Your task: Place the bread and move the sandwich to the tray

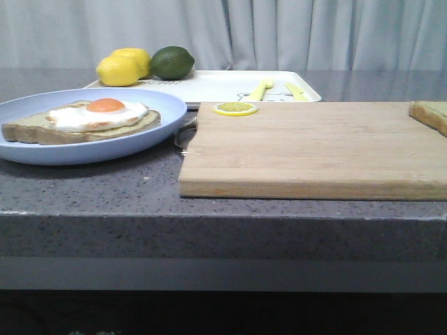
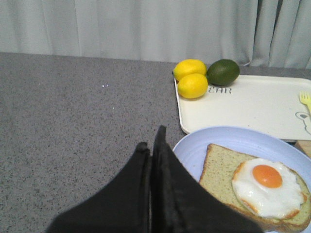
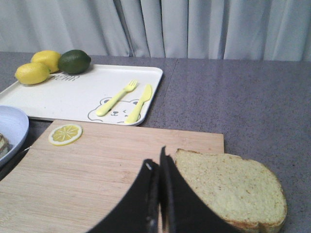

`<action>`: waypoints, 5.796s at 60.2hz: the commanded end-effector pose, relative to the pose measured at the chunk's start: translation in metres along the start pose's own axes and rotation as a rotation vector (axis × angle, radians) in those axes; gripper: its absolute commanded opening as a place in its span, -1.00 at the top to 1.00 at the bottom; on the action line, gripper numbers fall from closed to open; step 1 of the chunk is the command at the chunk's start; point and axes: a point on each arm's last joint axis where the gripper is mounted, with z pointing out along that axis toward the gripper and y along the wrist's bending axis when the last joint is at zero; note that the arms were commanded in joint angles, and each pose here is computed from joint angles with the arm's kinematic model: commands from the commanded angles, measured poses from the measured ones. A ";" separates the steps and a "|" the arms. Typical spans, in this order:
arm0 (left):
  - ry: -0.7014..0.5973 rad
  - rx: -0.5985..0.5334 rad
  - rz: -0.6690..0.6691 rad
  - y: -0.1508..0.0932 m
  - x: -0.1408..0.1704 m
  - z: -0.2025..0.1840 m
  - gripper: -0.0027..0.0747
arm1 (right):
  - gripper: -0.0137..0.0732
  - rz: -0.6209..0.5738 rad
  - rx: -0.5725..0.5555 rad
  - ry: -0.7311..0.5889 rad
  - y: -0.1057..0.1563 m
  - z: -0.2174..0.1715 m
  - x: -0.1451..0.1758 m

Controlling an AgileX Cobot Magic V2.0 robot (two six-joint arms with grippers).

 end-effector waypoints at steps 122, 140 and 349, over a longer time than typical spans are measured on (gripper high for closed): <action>-0.127 0.003 -0.017 0.000 -0.020 -0.002 -0.80 | -0.66 0.468 -0.097 0.982 -0.172 0.218 -0.012; -0.127 0.003 -0.017 0.000 -0.020 -0.002 -0.80 | -0.66 0.460 -0.113 1.002 -0.173 0.222 -0.006; -0.127 0.003 -0.017 0.000 -0.020 -0.002 -0.80 | 0.10 1.006 -0.534 0.698 0.195 0.284 0.021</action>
